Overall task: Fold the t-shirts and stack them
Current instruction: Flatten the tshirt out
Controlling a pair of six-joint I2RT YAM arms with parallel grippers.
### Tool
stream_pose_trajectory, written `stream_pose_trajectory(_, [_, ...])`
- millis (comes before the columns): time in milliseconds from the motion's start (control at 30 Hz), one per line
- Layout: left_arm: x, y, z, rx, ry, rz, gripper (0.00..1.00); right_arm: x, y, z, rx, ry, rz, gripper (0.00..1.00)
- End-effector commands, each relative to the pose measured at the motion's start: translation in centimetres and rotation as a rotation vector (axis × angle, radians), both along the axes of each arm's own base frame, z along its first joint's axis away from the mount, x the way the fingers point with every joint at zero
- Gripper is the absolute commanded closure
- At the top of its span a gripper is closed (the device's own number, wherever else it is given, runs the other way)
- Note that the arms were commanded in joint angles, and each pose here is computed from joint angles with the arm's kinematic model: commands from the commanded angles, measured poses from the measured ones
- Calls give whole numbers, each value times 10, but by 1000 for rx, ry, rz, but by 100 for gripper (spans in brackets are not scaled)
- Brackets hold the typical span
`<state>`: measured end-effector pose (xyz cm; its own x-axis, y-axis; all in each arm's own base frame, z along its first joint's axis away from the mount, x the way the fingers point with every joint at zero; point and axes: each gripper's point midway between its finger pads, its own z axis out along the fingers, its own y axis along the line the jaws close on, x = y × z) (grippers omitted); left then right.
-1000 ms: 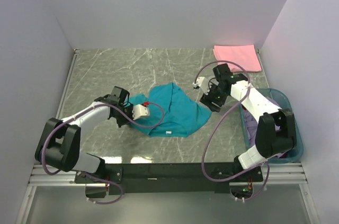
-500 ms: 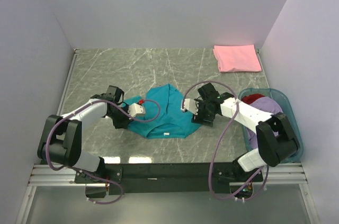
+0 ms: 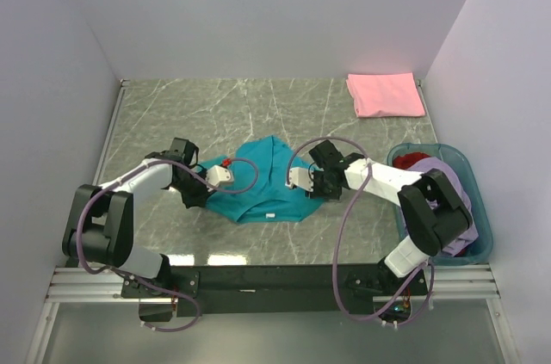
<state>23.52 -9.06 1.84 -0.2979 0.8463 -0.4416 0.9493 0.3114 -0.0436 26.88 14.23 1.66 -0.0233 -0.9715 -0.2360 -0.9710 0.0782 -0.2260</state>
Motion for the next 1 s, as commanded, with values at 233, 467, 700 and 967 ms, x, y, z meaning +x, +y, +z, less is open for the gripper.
stream_pose_trajectory(233, [31,0,68,-154,-77,139,99,33,2,62,89,-59,-136,100])
stream_pose_trajectory(467, [77,15,198,-341,-291,291,99,93,-6,223,343,-294,-322,100])
stream_pose_trajectory(700, [50,21,316,-423,-603,381,99,66,-22,379,588,-589,-404,100])
stream_pose_trajectory(967, [-49,41,430,-506,-1100,519,99,-30,-79,487,829,-976,-494,100])
